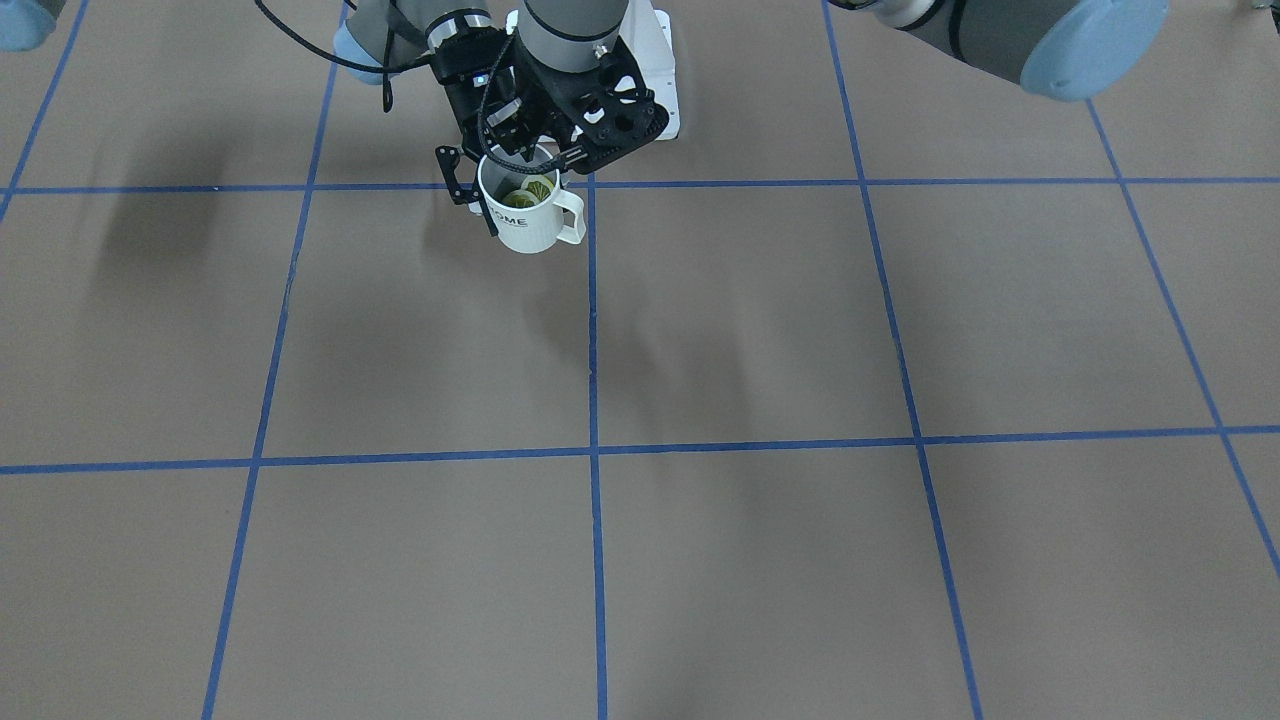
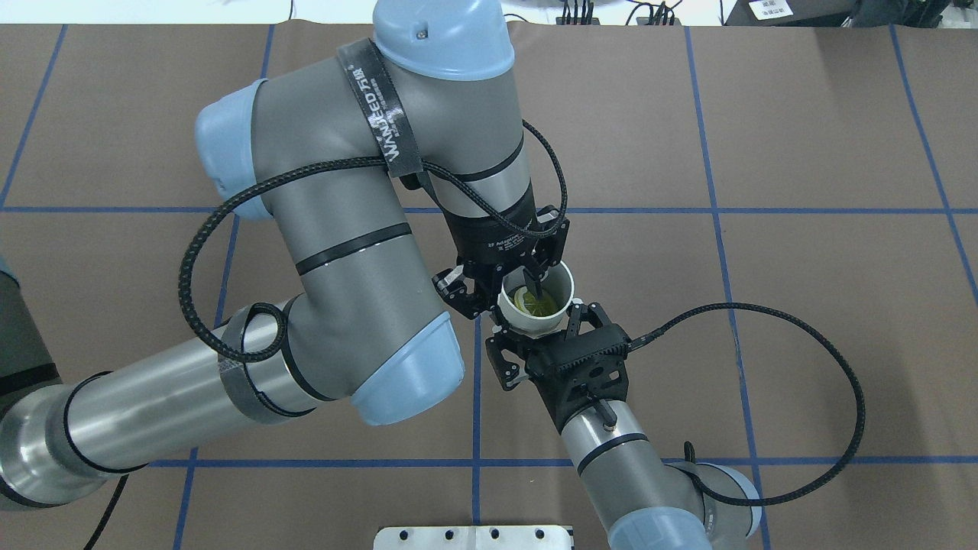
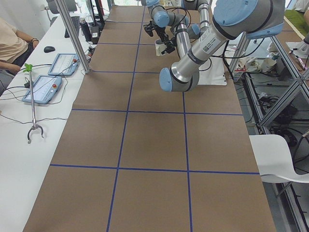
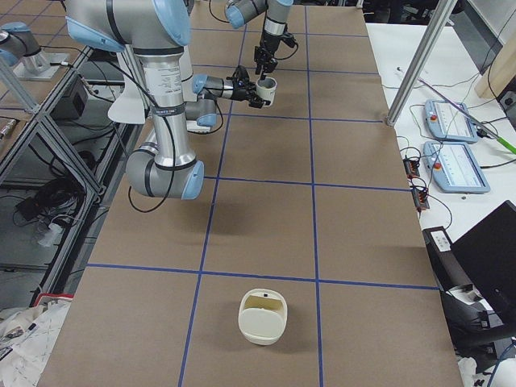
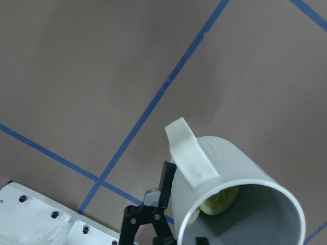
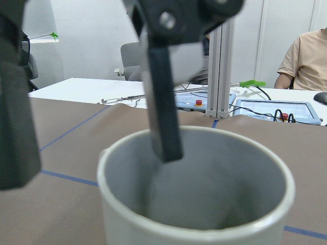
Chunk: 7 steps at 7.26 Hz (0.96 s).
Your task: Left arm hands cup to right arm to dump lemon
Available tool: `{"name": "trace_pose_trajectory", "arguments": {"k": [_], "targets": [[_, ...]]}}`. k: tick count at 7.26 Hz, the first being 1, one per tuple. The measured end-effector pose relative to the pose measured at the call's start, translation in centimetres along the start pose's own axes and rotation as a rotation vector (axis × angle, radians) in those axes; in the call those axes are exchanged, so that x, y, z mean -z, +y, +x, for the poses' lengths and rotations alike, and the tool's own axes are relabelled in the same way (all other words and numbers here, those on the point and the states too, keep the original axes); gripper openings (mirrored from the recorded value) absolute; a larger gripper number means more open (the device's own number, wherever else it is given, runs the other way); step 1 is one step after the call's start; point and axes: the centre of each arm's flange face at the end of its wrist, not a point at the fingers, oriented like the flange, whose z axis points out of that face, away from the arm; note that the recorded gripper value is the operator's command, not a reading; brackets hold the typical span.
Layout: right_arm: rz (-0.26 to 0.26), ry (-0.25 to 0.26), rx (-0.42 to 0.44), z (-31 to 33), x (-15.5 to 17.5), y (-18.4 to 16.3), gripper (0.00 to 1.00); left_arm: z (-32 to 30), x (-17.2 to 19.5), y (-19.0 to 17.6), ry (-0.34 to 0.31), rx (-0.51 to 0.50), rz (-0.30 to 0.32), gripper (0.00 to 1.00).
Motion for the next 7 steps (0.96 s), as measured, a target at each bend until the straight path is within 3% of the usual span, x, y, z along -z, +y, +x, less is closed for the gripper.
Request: {"name": "trace_pose_trajectory", "arguments": {"k": [2,4,7], "targets": [[0.009,0.012,0.005,0.4,-0.1,0.0,0.24,-0.5,2.4,0.1,0.041,-0.013,0.009,1.0],[0.03,0.058,0.021,4.3,-1.6,-0.6,0.25,-1.0,3.9,-0.3,0.068,-0.017,0.025,1.0],[0.007,0.096,0.02,20.8,-2.3,-0.3,0.25,-1.8,2.5,-2.4,0.045,0.002,0.053,1.0]]}}
